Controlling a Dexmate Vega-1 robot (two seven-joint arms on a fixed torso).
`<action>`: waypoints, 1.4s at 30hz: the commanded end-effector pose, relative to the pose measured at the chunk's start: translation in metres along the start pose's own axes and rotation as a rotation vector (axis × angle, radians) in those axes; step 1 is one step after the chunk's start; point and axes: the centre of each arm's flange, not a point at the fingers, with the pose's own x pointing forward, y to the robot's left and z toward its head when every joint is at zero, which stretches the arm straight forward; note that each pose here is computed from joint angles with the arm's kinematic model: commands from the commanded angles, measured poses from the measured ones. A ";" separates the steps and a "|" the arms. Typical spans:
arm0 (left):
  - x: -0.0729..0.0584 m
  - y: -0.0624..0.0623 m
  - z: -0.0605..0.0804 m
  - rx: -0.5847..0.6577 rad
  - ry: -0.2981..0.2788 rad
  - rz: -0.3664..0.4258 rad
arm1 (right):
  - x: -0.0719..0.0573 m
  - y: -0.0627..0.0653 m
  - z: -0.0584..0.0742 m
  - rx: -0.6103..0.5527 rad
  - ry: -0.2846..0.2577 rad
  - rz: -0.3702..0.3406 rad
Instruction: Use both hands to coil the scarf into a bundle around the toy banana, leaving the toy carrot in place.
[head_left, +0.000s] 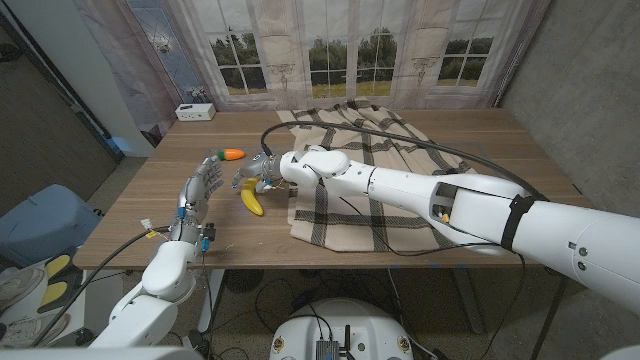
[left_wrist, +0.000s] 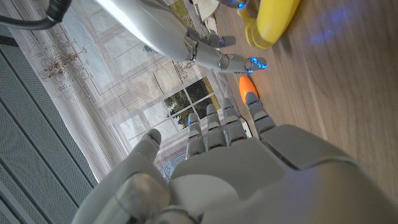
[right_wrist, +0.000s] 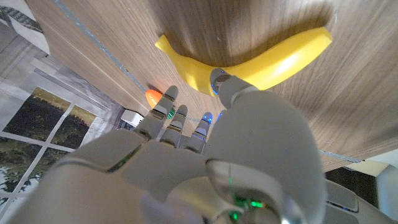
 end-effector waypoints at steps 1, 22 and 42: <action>0.002 0.002 -0.001 0.002 0.010 -0.001 | 0.012 0.008 0.004 -0.051 0.011 0.057; 0.019 -0.003 0.004 0.013 0.002 -0.037 | 0.009 0.034 -0.026 0.003 0.140 0.148; 0.024 -0.013 0.009 0.029 0.007 -0.045 | -0.012 0.034 -0.043 0.077 0.114 -0.093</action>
